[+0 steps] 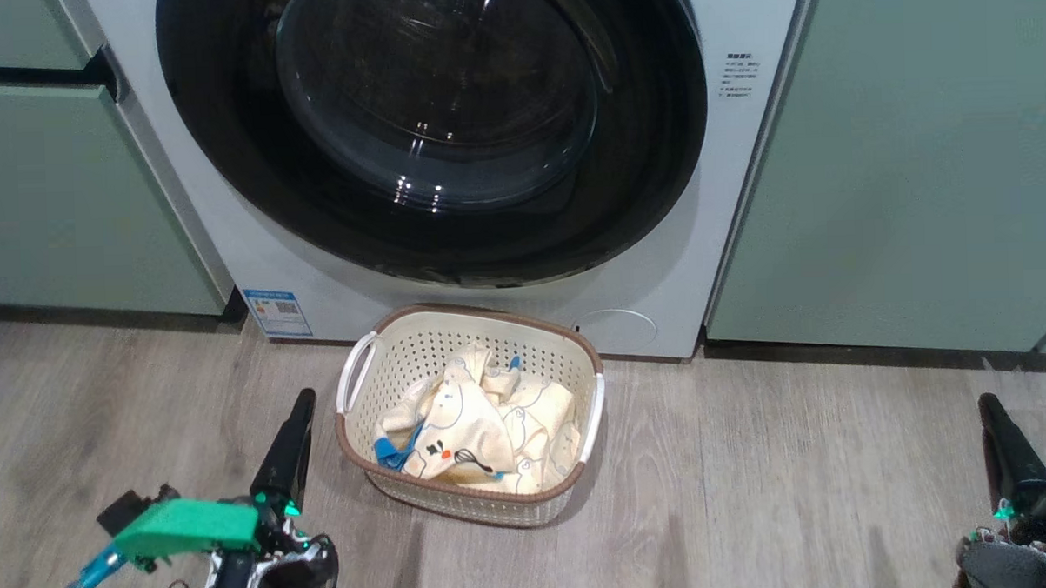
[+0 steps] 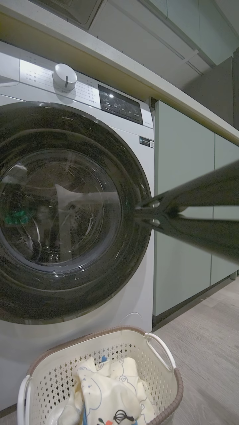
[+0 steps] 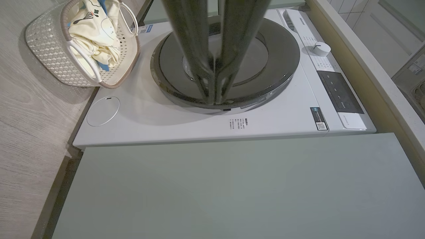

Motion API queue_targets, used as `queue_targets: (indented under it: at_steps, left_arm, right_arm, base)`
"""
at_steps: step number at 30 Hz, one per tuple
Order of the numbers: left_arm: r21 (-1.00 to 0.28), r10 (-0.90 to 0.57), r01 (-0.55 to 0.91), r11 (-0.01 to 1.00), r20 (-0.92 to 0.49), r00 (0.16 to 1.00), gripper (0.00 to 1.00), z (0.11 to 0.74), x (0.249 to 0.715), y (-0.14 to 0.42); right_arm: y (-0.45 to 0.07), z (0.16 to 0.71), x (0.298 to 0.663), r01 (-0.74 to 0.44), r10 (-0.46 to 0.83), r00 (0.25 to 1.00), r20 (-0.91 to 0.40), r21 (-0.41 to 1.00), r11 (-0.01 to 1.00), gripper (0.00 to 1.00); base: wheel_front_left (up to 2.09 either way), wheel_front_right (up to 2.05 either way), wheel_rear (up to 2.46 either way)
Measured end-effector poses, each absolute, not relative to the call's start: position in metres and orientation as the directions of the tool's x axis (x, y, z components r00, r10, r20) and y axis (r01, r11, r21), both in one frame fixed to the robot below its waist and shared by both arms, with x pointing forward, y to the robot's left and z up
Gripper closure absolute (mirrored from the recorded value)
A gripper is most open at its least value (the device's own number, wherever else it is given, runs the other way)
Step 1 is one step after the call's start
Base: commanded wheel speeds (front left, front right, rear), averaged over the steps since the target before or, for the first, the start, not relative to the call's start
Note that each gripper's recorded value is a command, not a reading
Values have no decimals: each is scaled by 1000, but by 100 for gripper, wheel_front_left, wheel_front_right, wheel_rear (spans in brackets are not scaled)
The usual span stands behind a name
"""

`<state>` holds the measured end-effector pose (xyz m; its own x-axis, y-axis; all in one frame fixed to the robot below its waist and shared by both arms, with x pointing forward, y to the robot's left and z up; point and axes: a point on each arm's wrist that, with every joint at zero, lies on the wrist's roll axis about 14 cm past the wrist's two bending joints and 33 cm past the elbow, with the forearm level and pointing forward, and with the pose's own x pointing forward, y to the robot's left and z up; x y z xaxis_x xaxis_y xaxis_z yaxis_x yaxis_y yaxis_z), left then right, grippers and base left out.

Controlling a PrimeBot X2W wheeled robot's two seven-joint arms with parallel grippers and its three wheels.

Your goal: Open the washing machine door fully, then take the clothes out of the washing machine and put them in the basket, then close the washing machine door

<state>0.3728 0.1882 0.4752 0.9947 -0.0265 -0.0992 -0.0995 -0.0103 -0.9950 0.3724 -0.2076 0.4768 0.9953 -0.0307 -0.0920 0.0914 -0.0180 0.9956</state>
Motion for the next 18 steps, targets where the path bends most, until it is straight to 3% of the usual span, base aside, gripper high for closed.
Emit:
queue_targets:
  at_steps: [18]
  left_arm:
    - [-995, -30, -99, -12, -99, 995, 100, 475, 373, 187]
  right_arm:
    - [-208, 477, 372, 91, -32, 995, -92, 996, -19, 100]
  base:
    - [0, 0, 0]
